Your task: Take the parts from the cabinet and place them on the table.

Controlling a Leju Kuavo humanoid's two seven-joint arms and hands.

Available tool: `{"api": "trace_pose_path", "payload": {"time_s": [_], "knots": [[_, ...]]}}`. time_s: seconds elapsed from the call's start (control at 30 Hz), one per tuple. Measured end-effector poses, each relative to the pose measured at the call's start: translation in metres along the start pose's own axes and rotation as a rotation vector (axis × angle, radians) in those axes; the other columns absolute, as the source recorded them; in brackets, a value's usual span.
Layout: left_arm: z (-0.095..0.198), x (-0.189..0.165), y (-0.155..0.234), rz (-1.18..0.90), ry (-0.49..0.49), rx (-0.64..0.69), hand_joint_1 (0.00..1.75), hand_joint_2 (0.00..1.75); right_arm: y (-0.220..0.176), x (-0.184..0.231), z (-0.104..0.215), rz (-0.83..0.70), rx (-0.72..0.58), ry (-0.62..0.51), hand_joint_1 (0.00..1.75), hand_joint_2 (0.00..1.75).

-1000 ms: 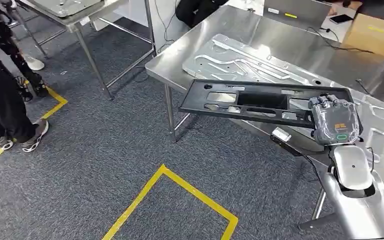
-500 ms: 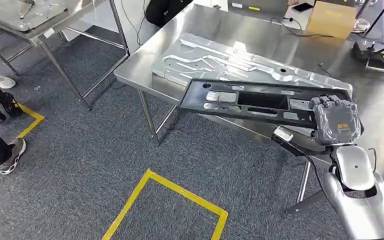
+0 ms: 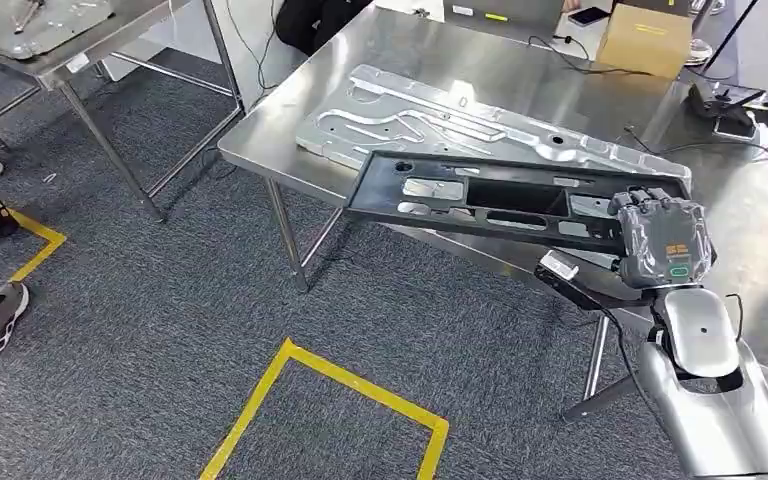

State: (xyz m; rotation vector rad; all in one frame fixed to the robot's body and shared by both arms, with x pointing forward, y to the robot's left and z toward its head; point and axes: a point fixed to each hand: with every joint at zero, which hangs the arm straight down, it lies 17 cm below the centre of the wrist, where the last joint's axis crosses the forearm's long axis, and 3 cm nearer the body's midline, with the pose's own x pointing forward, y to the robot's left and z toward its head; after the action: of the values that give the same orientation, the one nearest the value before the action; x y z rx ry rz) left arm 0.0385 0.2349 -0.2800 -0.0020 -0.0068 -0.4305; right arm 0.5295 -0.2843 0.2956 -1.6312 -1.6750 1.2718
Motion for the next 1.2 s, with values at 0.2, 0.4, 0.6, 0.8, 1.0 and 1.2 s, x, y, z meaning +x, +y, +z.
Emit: {"api": "trace_pose_path", "payload": {"time_s": [0.2, 0.4, 0.6, 0.8, 1.0, 1.2], "knots": [[0.0001, 0.0009, 0.0007, 0.000, -0.001, 0.001, 0.00, 1.75, 0.0009, 0.0009, 0.0001, -0.003, 0.002, 0.000, 1.75, 1.75], [0.0002, 0.0024, -0.0007, 0.001, -0.005, -0.001, 0.00, 1.75, 0.0013, 0.0016, 0.0006, -0.006, 0.002, -0.001, 1.75, 1.75], [0.0002, 0.0021, -0.0006, 0.003, -0.006, -0.001, 0.00, 1.75, 0.0064, 0.0032, 0.0048, -0.014, 0.014, -0.001, 1.75, 1.75], [0.0004, 0.0042, -0.0012, 0.003, -0.012, -0.002, 0.00, 1.75, 0.0074, 0.0037, 0.0054, -0.019, 0.016, 0.000, 1.75, 1.75], [0.0004, 0.0048, -0.0011, 0.004, -0.014, -0.002, 0.00, 1.75, 0.0065, 0.0039, 0.0049, -0.022, 0.014, -0.002, 1.75, 1.75], [0.0002, 0.0030, -0.0022, 0.004, -0.015, -0.003, 0.00, 1.75, 0.0079, 0.0053, 0.0062, -0.026, 0.017, -0.005, 1.75, 1.75]]}}
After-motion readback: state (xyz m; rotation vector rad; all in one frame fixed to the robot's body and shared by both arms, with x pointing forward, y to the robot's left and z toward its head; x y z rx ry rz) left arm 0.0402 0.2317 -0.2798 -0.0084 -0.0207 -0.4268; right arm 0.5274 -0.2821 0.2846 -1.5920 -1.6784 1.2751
